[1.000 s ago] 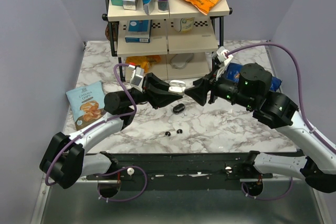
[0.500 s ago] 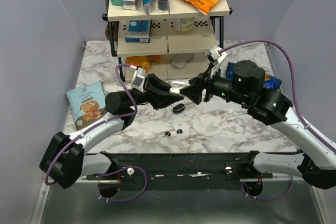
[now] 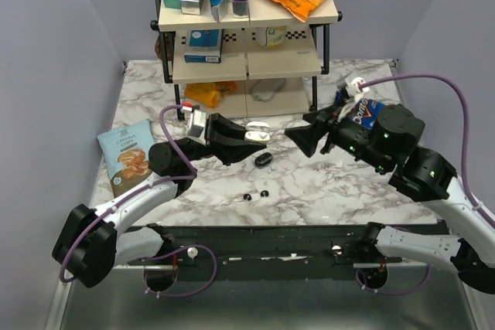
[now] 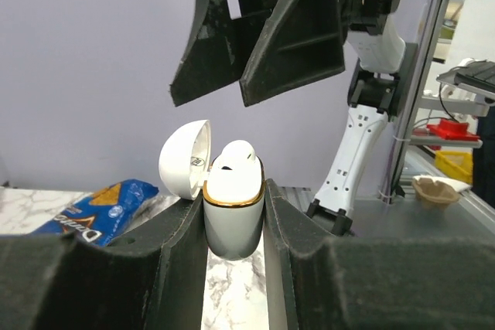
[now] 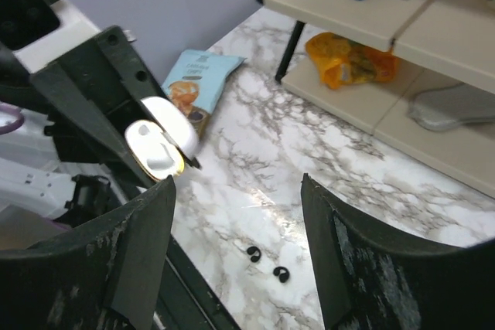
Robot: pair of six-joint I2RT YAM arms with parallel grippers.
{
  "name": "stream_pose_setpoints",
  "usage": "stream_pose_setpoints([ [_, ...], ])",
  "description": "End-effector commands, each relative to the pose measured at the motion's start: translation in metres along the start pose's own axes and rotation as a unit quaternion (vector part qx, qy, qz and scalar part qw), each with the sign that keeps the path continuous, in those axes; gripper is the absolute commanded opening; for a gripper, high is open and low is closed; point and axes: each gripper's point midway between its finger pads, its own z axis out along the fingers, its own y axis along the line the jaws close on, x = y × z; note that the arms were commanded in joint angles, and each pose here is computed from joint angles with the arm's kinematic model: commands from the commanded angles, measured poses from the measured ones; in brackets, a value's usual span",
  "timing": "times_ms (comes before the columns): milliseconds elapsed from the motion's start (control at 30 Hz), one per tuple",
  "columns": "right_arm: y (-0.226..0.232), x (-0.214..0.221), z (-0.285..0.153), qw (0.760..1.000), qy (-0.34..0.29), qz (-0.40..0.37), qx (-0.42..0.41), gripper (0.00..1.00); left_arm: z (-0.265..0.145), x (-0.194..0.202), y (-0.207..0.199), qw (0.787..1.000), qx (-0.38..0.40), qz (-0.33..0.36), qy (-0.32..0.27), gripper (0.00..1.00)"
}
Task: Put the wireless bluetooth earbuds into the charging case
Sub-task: Adjust the earbud with the charging case, then pick up the earbud from the center of the board.
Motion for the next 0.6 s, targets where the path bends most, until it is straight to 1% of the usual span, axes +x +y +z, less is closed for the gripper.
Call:
stream_pose_setpoints([
  [0,-0.057,0.041,-0.007,0.990,0.007,0.002,0.142,0.74,-0.012,-0.021,-0.010,0.991,-0.025,0.122,-0.045,0.00],
  [33,-0.062,0.053,-0.006,0.988,0.017,0.009,0.154,0.73,-0.015,-0.020,-0.007,0.990,-0.046,0.125,-0.045,0.00],
  [67,-0.070,0.068,-0.005,0.985,0.031,0.010,0.172,0.73,-0.022,-0.019,-0.012,0.988,-0.056,0.137,-0.043,0.00],
  [100,-0.077,0.096,-0.001,0.982,0.059,0.011,0.182,0.72,-0.027,-0.011,-0.007,0.987,-0.077,0.141,-0.027,0.00],
  [133,-0.080,0.113,0.002,0.979,0.074,0.020,0.187,0.71,-0.032,-0.010,-0.004,0.984,-0.098,0.143,-0.031,0.00],
  [200,-0.082,0.143,0.013,0.976,0.105,0.029,0.186,0.70,-0.044,-0.009,-0.013,0.982,-0.115,0.144,-0.041,0.00],
  [233,-0.087,0.172,0.016,0.972,0.132,0.035,0.193,0.67,-0.048,-0.004,-0.012,0.981,-0.127,0.143,-0.037,0.00],
  [267,-0.087,0.184,0.027,0.972,0.138,0.037,0.187,0.66,-0.055,-0.004,-0.015,0.978,-0.141,0.144,-0.046,0.00],
  [300,-0.083,0.200,0.031,0.972,0.156,0.039,0.172,0.65,-0.057,-0.002,-0.016,0.978,-0.146,0.145,-0.044,0.00],
  [333,-0.083,0.217,0.034,0.970,0.174,0.041,0.167,0.64,-0.061,0.007,-0.013,0.976,-0.158,0.144,-0.026,0.00],
  [367,-0.083,0.224,0.040,0.969,0.181,0.041,0.165,0.63,-0.064,0.007,-0.013,0.974,-0.171,0.147,-0.028,0.00],
  [400,-0.085,0.241,0.046,0.963,0.207,0.036,0.168,0.63,-0.063,0.012,-0.017,0.975,-0.170,0.142,-0.024,0.00],
  [433,-0.086,0.248,0.049,0.960,0.220,0.033,0.168,0.63,-0.064,0.019,-0.018,0.975,-0.175,0.136,-0.015,0.00],
  [500,-0.085,0.252,0.059,0.960,0.224,0.031,0.165,0.63,-0.064,0.024,-0.023,0.974,-0.179,0.137,-0.015,0.00],
  [533,-0.088,0.261,0.064,0.956,0.235,0.034,0.171,0.64,-0.064,0.027,-0.024,0.974,-0.182,0.137,-0.010,0.00],
  [567,-0.090,0.259,0.069,0.956,0.230,0.041,0.174,0.65,-0.064,0.030,-0.024,0.973,-0.185,0.140,-0.007,0.00],
])
